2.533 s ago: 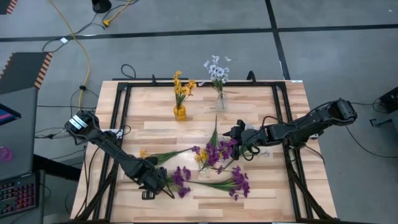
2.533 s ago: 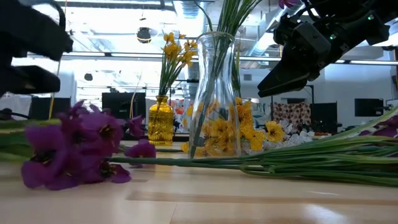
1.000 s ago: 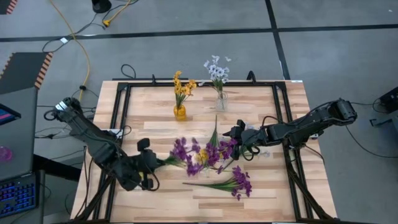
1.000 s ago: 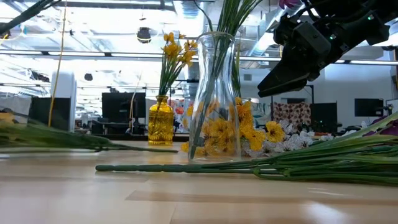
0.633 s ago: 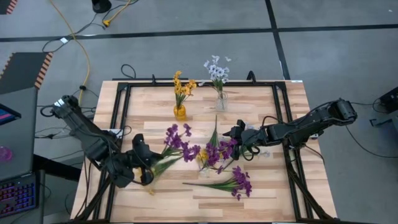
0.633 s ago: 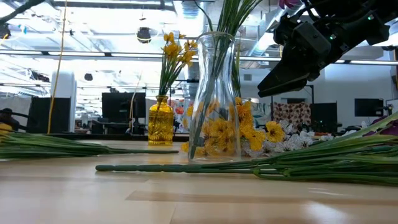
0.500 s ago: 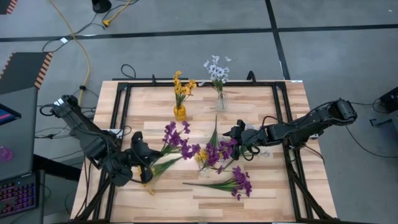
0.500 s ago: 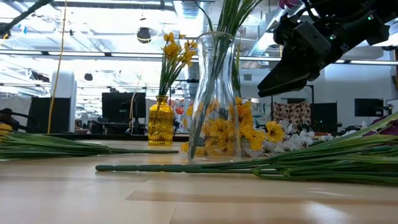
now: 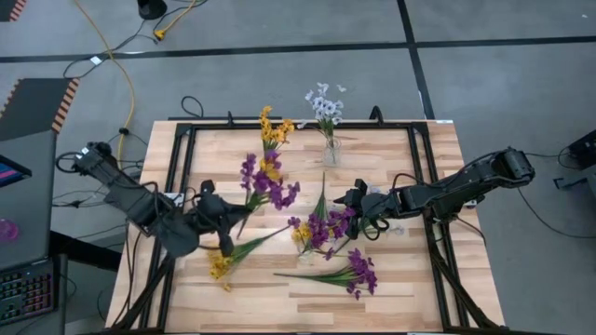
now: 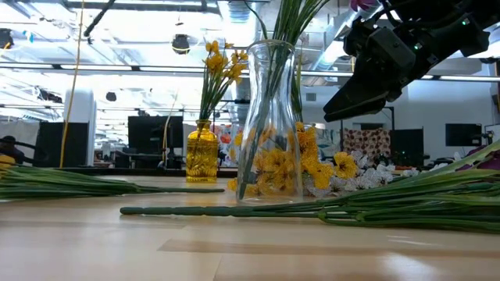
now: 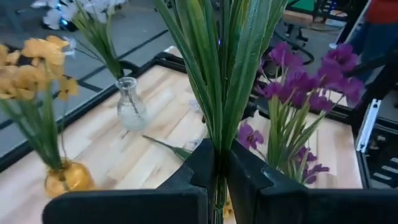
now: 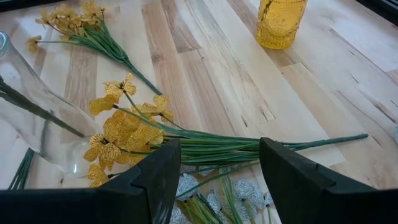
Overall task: Sort flowers into vase by color
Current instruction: Put the left violet flowers into the bottom transparent vase
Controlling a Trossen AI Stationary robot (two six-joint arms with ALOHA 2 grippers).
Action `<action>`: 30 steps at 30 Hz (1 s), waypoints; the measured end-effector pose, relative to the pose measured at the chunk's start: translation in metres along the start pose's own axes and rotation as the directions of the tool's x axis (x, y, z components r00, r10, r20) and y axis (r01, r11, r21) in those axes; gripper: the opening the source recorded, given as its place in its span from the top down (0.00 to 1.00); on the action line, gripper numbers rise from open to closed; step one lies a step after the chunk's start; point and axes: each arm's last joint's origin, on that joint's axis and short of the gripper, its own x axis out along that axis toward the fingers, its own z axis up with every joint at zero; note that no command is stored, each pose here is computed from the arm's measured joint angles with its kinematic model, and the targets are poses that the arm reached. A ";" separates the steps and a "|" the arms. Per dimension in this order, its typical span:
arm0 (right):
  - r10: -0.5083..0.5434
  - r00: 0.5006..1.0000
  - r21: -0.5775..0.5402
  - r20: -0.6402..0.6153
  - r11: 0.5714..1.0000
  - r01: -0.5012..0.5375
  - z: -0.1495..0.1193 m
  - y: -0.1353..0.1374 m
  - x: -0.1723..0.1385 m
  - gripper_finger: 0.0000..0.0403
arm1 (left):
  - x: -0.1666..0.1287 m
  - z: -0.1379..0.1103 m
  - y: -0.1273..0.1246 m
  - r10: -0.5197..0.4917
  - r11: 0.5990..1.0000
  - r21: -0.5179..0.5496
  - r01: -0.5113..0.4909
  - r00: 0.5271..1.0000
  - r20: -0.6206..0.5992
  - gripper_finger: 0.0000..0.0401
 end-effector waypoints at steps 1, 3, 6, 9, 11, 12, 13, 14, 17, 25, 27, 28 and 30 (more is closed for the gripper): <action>0.000 1.000 0.000 0.000 1.000 0.000 0.000 0.000 0.000 0.39 | 0.003 0.002 0.001 -0.005 1.000 0.007 0.005 1.000 0.000 0.96; 0.000 1.000 0.000 0.000 1.000 0.000 0.000 0.000 0.000 0.39 | 0.006 0.007 0.001 -0.003 1.000 0.019 0.003 1.000 0.030 0.97; 0.000 1.000 0.000 0.000 1.000 0.000 0.000 0.000 0.000 0.39 | 0.008 0.011 -0.004 0.028 1.000 0.005 -0.029 0.988 0.153 0.99; 0.000 1.000 0.000 0.000 1.000 0.000 0.000 0.000 0.000 0.39 | 0.011 0.001 -0.011 -0.009 0.999 0.040 0.000 0.975 0.222 0.99; 0.000 1.000 -0.001 0.000 1.000 0.000 0.000 0.000 0.000 0.39 | 0.016 -0.010 -0.015 -0.062 0.998 0.039 0.053 0.961 0.268 0.99; 0.000 1.000 -0.003 0.000 1.000 0.000 0.000 0.000 0.000 0.39 | 0.018 -0.015 -0.016 -0.101 0.995 0.040 0.093 0.951 0.293 0.99; 0.000 1.000 -0.003 0.000 1.000 0.000 0.000 0.000 0.000 0.39 | 0.020 -0.019 -0.017 -0.138 0.990 0.037 0.133 0.937 0.322 0.99; -0.001 1.000 -0.003 -0.001 1.000 0.001 0.000 0.000 0.000 0.39 | 0.021 -0.024 -0.016 -0.173 0.985 0.038 0.170 0.920 0.352 0.99; 0.000 1.000 -0.003 0.000 1.000 0.000 0.000 0.000 0.000 0.39 | 0.023 -0.032 -0.012 -0.280 0.956 0.052 0.287 0.849 0.448 1.00; 0.000 1.000 0.000 0.005 1.000 0.000 0.001 0.000 0.000 0.39 | 0.041 -0.052 -0.009 -0.441 0.891 0.177 0.418 0.705 0.555 1.00; 0.000 1.000 0.001 0.007 1.000 0.000 0.001 0.000 0.000 0.39 | 0.048 -0.056 -0.013 -0.477 0.874 0.224 0.431 0.679 0.558 1.00; 0.001 1.000 0.001 0.007 1.000 -0.001 0.001 0.000 0.000 0.39 | 0.052 -0.058 -0.015 -0.489 0.869 0.241 0.433 0.669 0.560 1.00; 0.001 1.000 0.001 0.007 1.000 -0.001 0.001 0.000 0.000 0.39 | 0.059 -0.063 -0.017 -0.492 0.868 0.262 0.422 0.659 0.569 1.00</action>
